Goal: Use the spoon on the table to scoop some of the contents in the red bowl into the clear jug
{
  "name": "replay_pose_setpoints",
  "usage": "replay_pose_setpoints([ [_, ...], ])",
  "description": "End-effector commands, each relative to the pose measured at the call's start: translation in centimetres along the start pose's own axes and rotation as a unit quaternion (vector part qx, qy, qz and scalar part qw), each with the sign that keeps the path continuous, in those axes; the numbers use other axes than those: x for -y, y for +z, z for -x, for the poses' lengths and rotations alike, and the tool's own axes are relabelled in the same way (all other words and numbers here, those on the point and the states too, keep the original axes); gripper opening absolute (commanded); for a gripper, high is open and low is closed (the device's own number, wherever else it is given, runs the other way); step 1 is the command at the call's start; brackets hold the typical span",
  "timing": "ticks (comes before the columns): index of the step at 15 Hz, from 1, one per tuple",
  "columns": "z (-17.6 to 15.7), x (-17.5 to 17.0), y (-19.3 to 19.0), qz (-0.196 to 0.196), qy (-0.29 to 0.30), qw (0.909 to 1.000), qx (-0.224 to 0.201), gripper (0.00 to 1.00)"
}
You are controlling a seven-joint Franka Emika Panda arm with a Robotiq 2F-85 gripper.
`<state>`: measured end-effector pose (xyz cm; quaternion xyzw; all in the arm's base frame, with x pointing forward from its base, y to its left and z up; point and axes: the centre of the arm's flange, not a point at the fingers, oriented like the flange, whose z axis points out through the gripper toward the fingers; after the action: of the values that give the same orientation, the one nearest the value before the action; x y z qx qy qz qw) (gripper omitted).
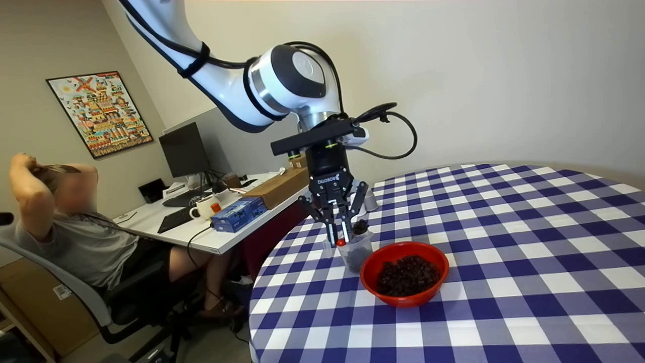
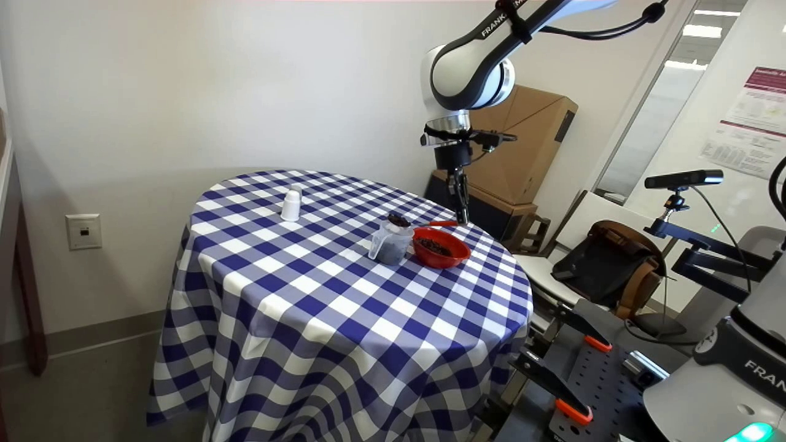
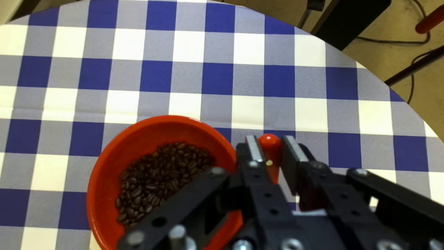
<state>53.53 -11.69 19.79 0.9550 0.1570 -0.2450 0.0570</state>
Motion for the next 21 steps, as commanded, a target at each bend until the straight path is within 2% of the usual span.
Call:
replay_pose_setpoints([
  [1, 0.8, 1.2, 0.1, 0.03, -0.02, 0.9994, -0.004, 0.07],
  [8, 0.8, 2.3, 0.3, 0.078, -0.054, 0.9954, -0.018, 0.07],
  [13, 1.1, 2.3, 0.2, 0.122, -0.078, 0.9888, -0.036, 0.07],
  [21, 2.0, 2.7, 0.5, 0.172, -0.106, 0.9785, -0.044, 0.07],
])
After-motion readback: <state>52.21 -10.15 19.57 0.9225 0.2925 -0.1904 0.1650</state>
